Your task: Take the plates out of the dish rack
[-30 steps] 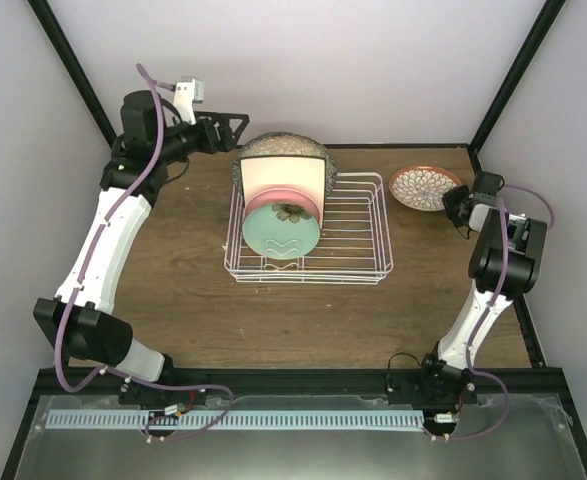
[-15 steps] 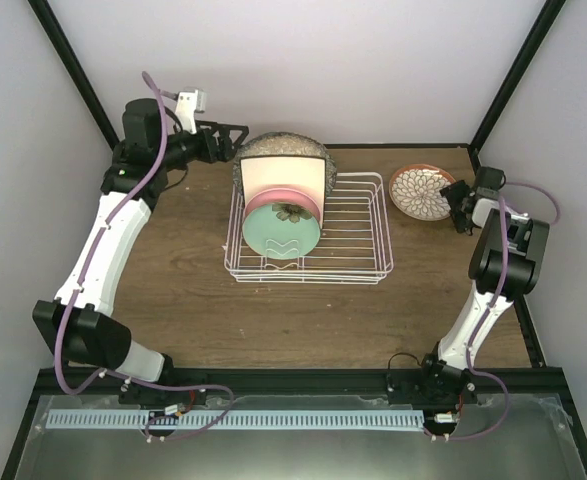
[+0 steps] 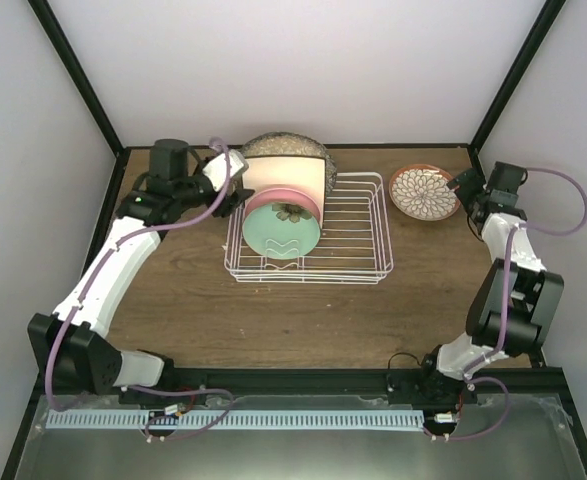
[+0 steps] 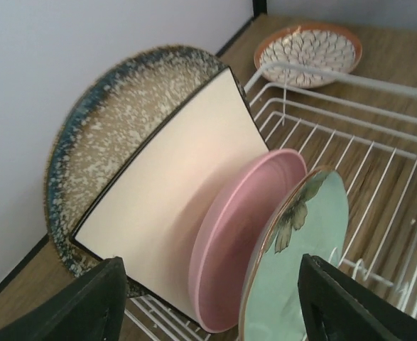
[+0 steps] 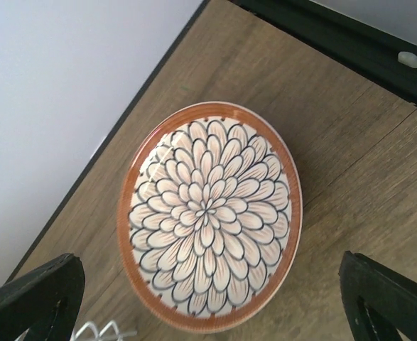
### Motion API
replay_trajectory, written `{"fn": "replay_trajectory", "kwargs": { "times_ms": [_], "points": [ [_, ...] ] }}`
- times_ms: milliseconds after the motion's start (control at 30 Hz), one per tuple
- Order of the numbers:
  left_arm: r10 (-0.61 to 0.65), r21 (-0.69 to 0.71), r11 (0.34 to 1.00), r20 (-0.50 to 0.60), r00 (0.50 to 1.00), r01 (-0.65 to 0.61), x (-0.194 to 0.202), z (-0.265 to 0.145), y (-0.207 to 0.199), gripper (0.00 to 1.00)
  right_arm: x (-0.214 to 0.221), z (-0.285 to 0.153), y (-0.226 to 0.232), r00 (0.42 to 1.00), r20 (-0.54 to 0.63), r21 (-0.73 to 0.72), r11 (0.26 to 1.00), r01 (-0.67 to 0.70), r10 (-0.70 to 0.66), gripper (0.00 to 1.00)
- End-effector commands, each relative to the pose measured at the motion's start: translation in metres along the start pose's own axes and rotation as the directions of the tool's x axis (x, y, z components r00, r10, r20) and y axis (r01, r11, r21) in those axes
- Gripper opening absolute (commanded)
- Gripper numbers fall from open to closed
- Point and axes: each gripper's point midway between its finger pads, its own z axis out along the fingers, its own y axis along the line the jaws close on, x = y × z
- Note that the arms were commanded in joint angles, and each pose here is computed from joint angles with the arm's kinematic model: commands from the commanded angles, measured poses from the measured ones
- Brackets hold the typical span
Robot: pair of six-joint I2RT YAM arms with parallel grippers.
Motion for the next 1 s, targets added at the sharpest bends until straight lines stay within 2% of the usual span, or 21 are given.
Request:
{"fn": "replay_trajectory", "kwargs": {
  "times_ms": [0,200,400,600,967],
  "points": [
    [0.266,0.048,0.964,-0.075,0.961,-0.263,0.025,0.023,-0.004,0.64,0.003,-0.029,0.012,0.997,0.012,-0.068,0.995,0.078,-0.077,1.0],
    [0.372,0.13,0.924,-0.096,0.923,-0.359,0.034,0.054,-0.018,0.51,0.009,-0.062,0.029,0.99,0.022,-0.149,0.978,0.144,-0.142,1.0],
    [0.454,0.241,0.874,-0.097,0.886,-0.422,0.042,0.067,-0.043,0.44,0.019,-0.074,0.029,0.988,0.002,-0.162,0.975,0.15,-0.152,1.0],
    [0.492,0.283,0.849,-0.115,0.863,-0.446,0.056,0.074,-0.049,0.42,0.027,-0.077,0.024,0.991,-0.009,-0.162,0.978,0.134,-0.137,1.0],
    [0.551,0.272,0.822,-0.163,0.818,-0.5,0.073,0.1,-0.034,0.42,0.029,-0.081,0.022,0.99,-0.007,-0.155,0.979,0.135,-0.138,1.0]
  ]
}}
